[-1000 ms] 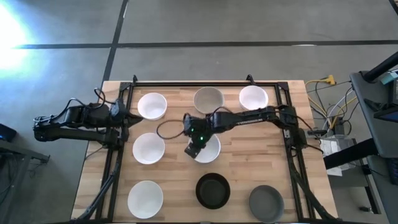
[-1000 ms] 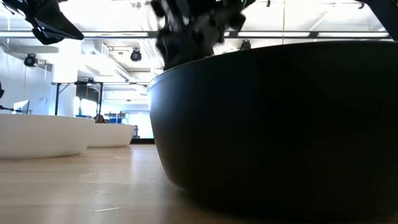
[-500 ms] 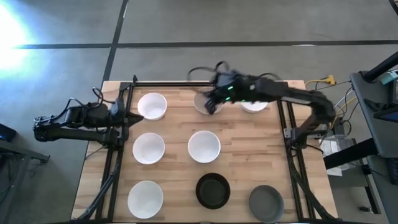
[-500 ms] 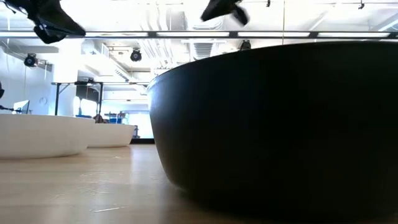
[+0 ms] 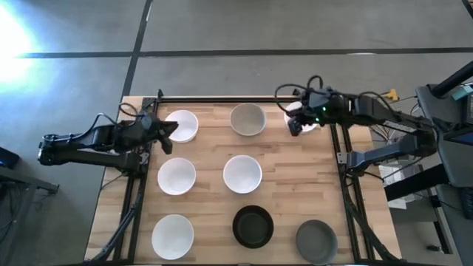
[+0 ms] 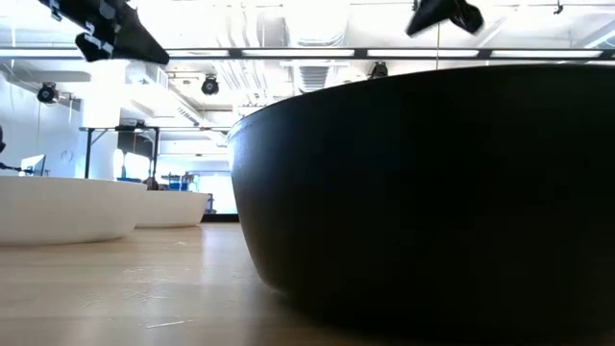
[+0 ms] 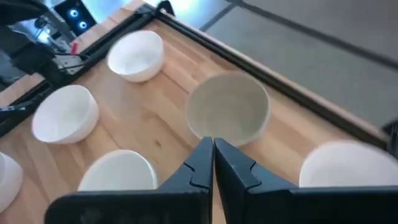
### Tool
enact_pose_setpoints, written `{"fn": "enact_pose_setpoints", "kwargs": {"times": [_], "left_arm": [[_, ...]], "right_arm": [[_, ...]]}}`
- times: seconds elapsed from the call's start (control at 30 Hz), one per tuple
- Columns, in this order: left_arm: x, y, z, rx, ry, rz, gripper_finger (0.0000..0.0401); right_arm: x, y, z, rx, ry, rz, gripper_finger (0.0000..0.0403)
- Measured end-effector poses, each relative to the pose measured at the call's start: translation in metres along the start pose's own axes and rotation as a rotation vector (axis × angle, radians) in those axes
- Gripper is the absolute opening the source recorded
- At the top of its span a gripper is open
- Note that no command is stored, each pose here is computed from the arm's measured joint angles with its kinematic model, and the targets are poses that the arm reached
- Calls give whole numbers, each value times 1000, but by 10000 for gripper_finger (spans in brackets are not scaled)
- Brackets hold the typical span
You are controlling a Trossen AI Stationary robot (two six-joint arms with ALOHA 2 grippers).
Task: Nest bowls inside each other
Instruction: Stack the white bowl on the white bowl
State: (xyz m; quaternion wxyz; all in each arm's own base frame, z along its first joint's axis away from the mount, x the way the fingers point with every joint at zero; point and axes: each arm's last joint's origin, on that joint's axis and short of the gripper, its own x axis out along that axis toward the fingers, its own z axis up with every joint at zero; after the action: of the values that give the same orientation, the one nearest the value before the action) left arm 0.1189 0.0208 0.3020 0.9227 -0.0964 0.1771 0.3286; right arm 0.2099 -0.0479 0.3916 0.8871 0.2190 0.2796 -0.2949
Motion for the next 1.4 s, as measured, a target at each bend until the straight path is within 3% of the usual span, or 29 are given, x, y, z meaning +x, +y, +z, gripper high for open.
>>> {"fn": "enact_pose_setpoints", "kwargs": {"times": [0.1, 0.33, 0.47, 0.63, 0.87, 1.13, 1.4], "left_arm": [[11, 0, -2, -84, 98, 62, 76], [56, 7, 5, -86, 367, 229, 164], [90, 16, 13, -149, 549, 154, 190], [132, 30, 18, -187, 697, 115, 194], [171, 34, 23, -108, 827, 103, 195], [202, 34, -2, -89, 1019, 134, 195], [216, 35, -20, -37, 1110, 123, 179]], "right_arm": [[7, -11, -23, 81, -15, 11, 9], [25, -19, -54, 231, -166, 161, 9], [31, -18, -59, 259, -235, 267, 9], [34, -17, -61, 255, -231, 310, 9], [34, -15, -62, 249, -217, 328, 9], [34, -15, -63, 245, -209, 340, 9], [33, -13, -63, 241, -205, 348, 9]]}}
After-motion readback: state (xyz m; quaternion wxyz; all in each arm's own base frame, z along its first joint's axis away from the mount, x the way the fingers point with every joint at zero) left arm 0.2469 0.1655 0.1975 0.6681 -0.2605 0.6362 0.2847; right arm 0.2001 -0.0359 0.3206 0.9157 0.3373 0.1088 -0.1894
